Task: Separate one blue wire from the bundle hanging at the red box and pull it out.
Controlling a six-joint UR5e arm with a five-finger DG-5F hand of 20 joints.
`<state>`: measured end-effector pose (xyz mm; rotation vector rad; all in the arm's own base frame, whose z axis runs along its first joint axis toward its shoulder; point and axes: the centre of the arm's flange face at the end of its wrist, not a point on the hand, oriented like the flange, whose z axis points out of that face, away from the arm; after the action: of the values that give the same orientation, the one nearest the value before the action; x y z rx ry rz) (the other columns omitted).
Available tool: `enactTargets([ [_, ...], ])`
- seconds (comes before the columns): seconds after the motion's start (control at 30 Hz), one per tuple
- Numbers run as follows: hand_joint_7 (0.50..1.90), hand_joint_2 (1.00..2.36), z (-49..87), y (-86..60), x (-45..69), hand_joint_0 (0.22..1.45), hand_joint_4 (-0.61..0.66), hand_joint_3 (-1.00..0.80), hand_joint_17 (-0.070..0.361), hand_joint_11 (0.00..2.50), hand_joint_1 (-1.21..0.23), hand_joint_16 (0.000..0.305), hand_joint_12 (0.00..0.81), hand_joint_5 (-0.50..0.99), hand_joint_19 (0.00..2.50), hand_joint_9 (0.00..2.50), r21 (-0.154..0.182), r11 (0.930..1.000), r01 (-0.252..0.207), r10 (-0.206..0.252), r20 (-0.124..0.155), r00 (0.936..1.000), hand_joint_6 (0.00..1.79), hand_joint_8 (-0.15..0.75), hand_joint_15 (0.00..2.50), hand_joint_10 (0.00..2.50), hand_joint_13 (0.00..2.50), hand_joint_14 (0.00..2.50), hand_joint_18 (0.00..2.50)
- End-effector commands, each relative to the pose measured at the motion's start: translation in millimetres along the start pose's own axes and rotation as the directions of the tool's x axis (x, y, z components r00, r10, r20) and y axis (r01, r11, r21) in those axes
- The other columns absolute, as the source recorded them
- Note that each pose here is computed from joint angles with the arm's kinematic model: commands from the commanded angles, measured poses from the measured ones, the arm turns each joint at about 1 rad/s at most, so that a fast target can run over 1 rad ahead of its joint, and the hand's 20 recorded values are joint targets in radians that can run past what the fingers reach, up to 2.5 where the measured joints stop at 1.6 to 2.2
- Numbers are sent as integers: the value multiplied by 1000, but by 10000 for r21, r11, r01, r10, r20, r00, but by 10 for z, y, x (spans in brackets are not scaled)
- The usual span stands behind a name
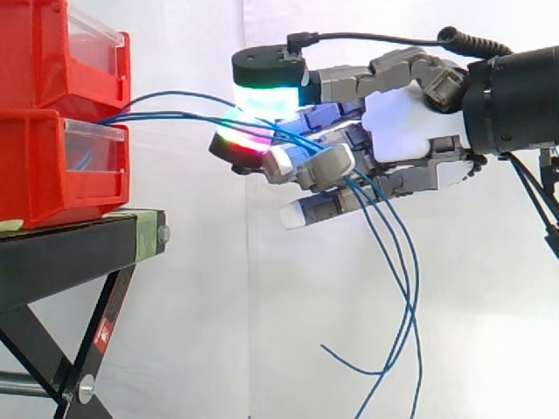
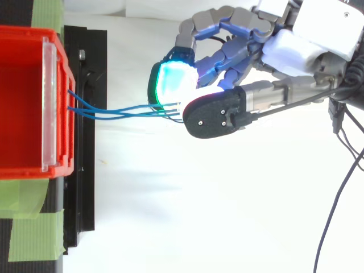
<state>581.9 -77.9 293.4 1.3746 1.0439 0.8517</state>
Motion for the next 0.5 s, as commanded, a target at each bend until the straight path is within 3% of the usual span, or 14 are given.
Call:
enactTargets([
  [0.0,1101,1026,-2,-1,2,607,214,-189,112,1392,-727,50,335,-200,706,917,11,10000,8,-8,-5,10000,847,344,1534,12,1384,170,675],
  [0.3,1194,1030,-4,8,-1,586,142,20,110,1417,-716,49,334,-177,722,993,-1,10000,0,0,11,10000,863,349,1529,13,1401,174,703],
  [0.47,1240,1020,-4,0,9,603,71,117,126,1407,-719,56,394,-155,675,1089,10,10000,9,-9,-5,10000,877,387,1436,9,1451,281,791],
])
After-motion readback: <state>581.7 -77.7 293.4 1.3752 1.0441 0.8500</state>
